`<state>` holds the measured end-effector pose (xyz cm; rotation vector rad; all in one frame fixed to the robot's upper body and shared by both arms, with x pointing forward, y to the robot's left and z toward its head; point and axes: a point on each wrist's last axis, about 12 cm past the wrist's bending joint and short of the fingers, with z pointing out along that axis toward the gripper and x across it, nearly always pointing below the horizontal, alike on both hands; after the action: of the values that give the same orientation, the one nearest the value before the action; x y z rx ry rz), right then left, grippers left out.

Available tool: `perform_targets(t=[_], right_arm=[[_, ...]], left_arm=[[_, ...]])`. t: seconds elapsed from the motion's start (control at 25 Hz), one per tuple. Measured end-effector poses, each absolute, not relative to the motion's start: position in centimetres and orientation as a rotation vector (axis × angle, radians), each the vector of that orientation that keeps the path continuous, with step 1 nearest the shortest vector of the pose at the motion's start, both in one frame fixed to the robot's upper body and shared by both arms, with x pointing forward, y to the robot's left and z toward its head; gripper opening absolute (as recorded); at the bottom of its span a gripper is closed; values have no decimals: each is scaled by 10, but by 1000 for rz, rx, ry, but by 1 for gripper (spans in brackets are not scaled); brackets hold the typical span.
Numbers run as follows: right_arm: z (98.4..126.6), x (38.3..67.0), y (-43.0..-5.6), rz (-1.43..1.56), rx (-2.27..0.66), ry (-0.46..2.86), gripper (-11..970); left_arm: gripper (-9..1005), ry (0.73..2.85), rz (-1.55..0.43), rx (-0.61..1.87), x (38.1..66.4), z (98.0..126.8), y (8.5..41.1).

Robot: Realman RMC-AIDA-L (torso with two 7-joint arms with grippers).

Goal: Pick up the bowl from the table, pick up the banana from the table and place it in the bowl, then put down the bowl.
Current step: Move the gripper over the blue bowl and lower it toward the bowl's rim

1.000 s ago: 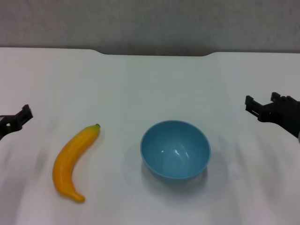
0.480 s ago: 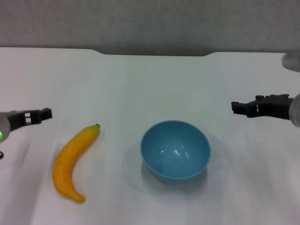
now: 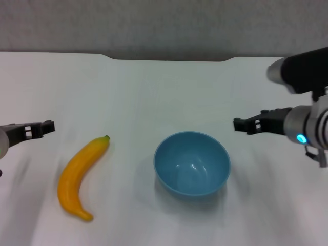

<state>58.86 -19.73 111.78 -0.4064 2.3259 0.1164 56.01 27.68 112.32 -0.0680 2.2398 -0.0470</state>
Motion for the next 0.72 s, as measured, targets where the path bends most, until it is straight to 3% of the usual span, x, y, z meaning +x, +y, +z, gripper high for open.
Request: perform_targets(t=[0.72], right_arm=[[1085, 570, -166, 207, -427, 2369, 735]], left_arm=[[864, 2252, -25, -110, 555, 1112, 289]])
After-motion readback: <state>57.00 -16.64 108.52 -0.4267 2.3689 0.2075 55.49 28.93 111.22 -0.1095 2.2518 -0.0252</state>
